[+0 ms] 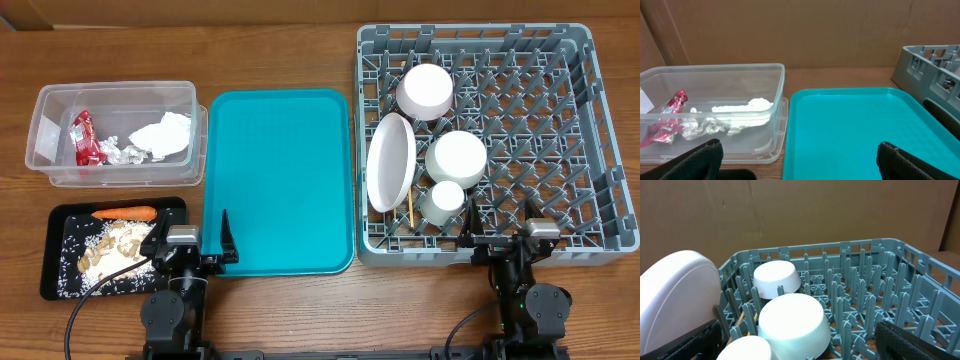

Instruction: Sort waste into correct bins and load items into the dishwasher

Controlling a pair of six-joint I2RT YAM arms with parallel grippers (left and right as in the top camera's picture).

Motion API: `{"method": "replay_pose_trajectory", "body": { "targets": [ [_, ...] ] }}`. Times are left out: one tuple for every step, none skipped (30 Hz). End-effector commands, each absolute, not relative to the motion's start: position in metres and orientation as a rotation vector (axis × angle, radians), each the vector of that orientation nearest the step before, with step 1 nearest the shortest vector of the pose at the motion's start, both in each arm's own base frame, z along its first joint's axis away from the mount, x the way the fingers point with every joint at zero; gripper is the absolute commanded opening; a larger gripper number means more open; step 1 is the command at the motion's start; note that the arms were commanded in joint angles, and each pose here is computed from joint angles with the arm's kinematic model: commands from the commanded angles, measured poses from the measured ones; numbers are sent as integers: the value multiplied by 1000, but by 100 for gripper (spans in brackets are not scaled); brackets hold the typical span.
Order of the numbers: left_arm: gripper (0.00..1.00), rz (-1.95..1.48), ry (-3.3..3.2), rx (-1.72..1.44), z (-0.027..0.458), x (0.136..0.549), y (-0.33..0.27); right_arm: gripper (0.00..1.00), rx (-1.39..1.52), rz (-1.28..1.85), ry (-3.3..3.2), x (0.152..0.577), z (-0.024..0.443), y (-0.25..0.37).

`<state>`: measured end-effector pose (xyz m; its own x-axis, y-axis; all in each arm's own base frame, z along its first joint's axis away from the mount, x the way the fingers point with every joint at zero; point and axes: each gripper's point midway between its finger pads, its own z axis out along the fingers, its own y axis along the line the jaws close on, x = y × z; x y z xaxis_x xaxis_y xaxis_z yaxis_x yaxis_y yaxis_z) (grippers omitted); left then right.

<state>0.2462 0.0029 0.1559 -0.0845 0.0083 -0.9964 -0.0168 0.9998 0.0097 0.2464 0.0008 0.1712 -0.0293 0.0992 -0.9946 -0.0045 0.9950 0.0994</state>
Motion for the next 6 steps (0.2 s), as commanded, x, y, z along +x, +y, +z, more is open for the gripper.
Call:
{"method": "replay_pose_trajectory", "body": {
  "targets": [
    [100,30,1646,19,156,246,1,100,66,85,1594,247,170,2],
    [100,30,1646,19,156,246,1,100,65,85,1594,247,170,2],
    [100,30,1646,19,156,246,1,100,66,85,1594,247,170,2],
    [100,30,1646,19,156,246,1,100,66,85,1594,247,170,2],
    [100,30,1646,19,156,246,1,100,66,85,1594,247,170,2],
    [100,30,1646,19,156,246,1,100,66,85,1594,247,170,2]
  ]
}}
